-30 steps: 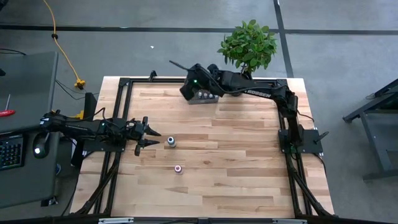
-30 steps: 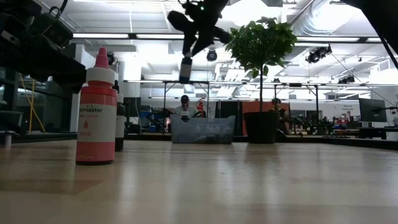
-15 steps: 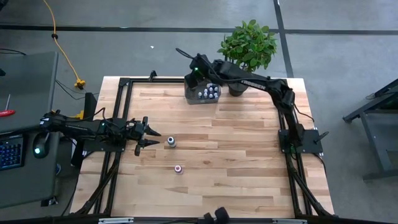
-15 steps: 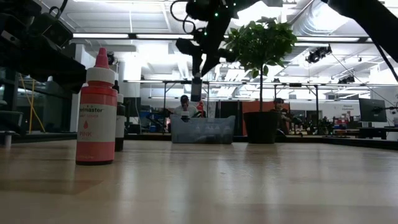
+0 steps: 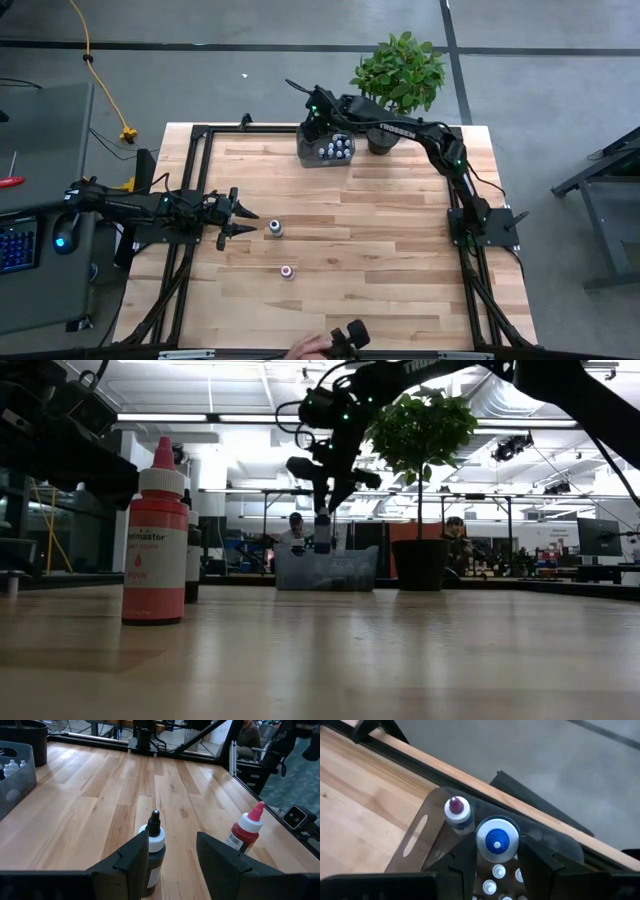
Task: Pick & Place food coloring
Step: Put the large blue food coloring bottle into the black bin
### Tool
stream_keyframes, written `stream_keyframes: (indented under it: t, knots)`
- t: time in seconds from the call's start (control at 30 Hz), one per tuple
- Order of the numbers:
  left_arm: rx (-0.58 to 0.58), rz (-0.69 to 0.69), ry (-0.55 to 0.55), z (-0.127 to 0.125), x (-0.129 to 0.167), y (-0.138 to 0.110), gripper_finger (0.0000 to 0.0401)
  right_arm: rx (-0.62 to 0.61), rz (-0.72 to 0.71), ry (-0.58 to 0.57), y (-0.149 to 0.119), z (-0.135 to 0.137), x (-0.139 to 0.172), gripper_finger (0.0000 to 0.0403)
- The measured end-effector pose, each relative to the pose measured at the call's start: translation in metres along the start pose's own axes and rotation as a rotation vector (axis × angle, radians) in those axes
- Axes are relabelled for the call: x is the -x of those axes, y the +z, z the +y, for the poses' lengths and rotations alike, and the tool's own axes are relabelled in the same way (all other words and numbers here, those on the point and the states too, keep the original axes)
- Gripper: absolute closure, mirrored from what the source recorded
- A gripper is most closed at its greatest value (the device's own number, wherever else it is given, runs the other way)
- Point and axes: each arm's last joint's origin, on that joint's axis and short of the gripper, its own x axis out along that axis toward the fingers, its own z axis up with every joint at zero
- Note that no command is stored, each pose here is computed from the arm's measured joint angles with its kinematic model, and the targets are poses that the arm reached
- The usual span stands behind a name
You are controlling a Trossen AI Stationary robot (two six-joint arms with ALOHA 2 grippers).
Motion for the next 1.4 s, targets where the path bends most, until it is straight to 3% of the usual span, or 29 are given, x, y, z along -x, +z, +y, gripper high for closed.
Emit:
stream_keyframes:
  t: [0.97,1.4]
  knots:
    - [0.000,0.000,0.000,0.000,0.000,0.000,0.0238,-0.115,0.172,0.081,-0.006,-0.018,-0.051,0.0286]
    - [0.000,0.000,0.000,0.000,0.000,0.000,0.0238,-0.122,0.163,0.061,-0.005,-0.021,-0.052,0.0279]
